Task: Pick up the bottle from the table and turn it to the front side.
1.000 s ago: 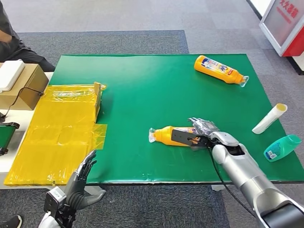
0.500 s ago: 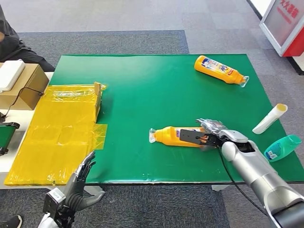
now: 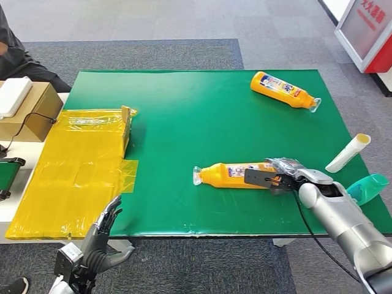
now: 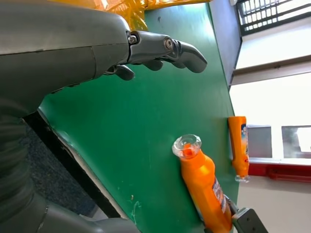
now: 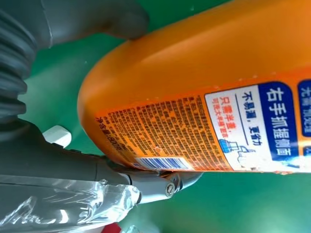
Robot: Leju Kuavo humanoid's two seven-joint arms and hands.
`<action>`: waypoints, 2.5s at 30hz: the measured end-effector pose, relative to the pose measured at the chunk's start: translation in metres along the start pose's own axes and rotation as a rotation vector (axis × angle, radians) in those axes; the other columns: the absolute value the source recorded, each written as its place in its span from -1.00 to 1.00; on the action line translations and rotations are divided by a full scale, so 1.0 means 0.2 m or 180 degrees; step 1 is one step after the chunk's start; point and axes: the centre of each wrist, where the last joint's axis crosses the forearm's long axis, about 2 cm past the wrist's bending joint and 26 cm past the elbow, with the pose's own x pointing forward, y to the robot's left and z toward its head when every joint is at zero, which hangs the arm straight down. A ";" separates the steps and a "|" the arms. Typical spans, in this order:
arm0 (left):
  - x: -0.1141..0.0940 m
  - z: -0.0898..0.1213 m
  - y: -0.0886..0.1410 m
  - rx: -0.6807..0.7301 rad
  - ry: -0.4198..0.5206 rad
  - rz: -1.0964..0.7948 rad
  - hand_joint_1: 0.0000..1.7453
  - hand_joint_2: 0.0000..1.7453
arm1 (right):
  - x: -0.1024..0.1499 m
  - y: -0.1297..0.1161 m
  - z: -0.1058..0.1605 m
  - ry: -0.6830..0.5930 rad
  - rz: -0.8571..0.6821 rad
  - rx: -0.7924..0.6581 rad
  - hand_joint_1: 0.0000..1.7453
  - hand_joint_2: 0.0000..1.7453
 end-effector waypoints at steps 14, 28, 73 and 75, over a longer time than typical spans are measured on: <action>0.00 0.03 0.01 0.0095 0.0011 0.0076 -1.00 1.00 | 0.08 0.06 0.07 -0.0471 -0.0558 -0.0544 1.00 1.00; 0.04 -0.13 0.07 0.0225 0.0059 0.0818 -1.00 1.00 | 0.35 0.36 0.21 -0.1494 -0.2235 -0.0877 1.00 1.00; 0.15 -0.65 0.06 -0.1704 0.0408 0.0862 -0.97 1.00 | 1.10 0.46 0.16 -0.2338 -0.1604 -0.0274 1.00 1.00; 0.16 -0.65 0.06 -0.1624 0.0382 0.0762 -0.54 1.00 | 1.09 0.47 0.16 -0.2292 -0.1614 -0.0272 1.00 1.00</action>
